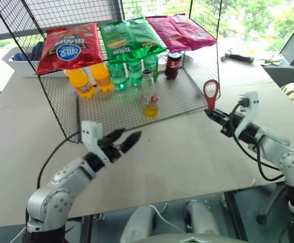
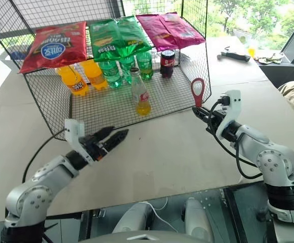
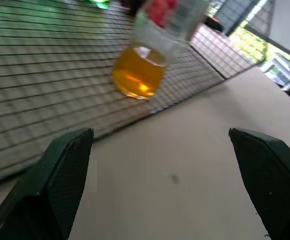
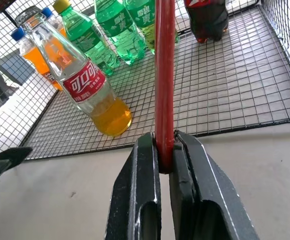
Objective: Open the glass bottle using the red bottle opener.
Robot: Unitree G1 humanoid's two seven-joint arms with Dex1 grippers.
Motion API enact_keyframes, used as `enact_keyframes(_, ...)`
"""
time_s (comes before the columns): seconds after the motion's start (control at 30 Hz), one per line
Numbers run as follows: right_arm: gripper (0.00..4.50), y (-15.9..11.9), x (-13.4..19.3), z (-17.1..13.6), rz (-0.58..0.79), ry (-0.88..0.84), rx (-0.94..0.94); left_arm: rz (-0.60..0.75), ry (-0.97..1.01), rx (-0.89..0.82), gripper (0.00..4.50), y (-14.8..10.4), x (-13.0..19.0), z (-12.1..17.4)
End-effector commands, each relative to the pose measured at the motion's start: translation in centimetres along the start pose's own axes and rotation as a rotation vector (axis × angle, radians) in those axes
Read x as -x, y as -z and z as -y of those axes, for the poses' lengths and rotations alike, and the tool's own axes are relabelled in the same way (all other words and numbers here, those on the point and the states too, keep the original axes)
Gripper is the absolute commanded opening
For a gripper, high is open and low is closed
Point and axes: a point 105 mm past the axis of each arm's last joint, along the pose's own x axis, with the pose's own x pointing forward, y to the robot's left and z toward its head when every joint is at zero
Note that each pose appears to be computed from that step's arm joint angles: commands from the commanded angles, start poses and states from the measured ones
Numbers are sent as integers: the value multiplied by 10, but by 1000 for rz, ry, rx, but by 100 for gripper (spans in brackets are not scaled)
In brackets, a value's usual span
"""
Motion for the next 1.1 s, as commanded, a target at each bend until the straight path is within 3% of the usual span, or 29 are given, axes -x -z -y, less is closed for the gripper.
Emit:
enact_keyframes(0.03, 0, -17, -3, -5, 64, -24, 52, 159, 36, -119, 447, -35, -8, -6)
enact_keyframes(0.33, 0, -21, -5, -7, 89, -19, 88, 224, 337, -182, 447, -44, -33, 26)
enact_keyframes(0.63, 0, -25, -3, -17, 120, -30, 136, 280, 289, -380, 447, -49, -65, 26)
enact_keyframes(1.1, 0, -28, -6, -25, 119, -50, 201, 362, 251, -471, 447, -55, -109, 31)
